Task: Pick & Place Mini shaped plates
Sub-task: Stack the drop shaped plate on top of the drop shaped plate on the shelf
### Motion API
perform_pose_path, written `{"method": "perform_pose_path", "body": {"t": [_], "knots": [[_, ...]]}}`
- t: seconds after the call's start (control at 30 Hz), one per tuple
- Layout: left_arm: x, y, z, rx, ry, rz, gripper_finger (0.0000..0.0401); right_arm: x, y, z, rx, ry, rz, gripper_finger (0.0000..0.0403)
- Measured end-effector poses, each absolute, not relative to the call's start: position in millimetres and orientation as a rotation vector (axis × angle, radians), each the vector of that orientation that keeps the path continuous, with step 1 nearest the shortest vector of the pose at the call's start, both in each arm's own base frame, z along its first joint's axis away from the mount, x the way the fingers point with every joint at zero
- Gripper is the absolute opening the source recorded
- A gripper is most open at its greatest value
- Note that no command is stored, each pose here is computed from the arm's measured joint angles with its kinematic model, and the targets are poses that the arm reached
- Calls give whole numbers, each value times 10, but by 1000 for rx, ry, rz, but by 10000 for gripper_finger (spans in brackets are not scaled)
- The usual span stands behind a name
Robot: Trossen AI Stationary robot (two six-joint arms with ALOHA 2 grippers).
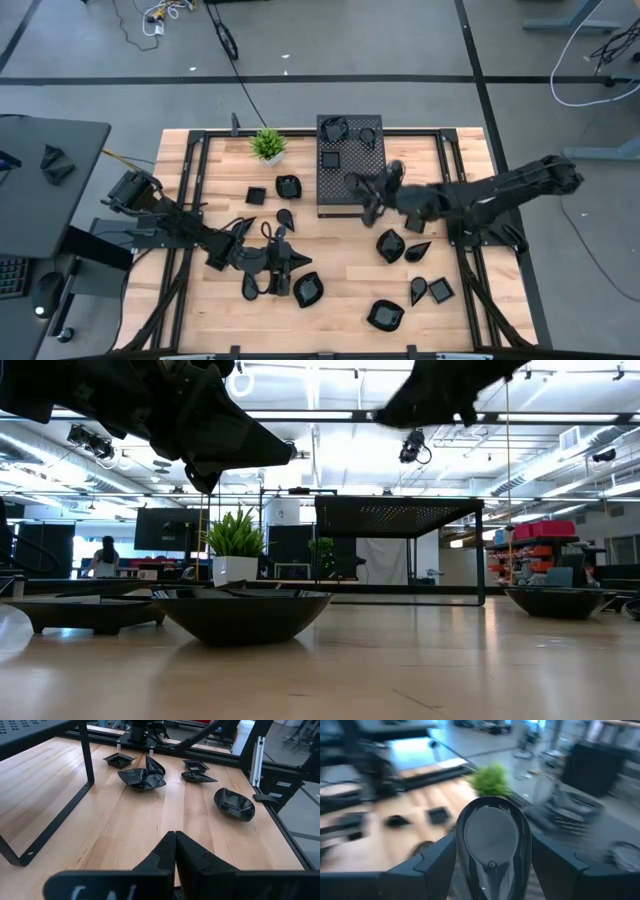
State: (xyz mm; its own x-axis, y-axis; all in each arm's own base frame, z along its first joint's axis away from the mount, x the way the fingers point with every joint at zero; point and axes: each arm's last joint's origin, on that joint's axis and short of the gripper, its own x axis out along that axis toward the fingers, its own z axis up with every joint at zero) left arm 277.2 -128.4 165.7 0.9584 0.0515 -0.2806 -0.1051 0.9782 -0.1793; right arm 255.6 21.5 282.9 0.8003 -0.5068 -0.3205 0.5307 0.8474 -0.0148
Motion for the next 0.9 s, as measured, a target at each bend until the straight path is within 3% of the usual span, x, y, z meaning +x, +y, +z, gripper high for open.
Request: {"method": "perform_pose_path", "body": {"t": [0.43,0.7,0.9], "knots": [[2773,-1283,1657,-194,279,80,14,2519,-675,2810,445,347,-735,246],[2771,-1285,1653,-184,284,76,14,2588,-1007,2842,441,394,-866,246],[2771,-1291,1650,-187,291,55,14,2610,-1088,2840,318,417,-852,246]]}}
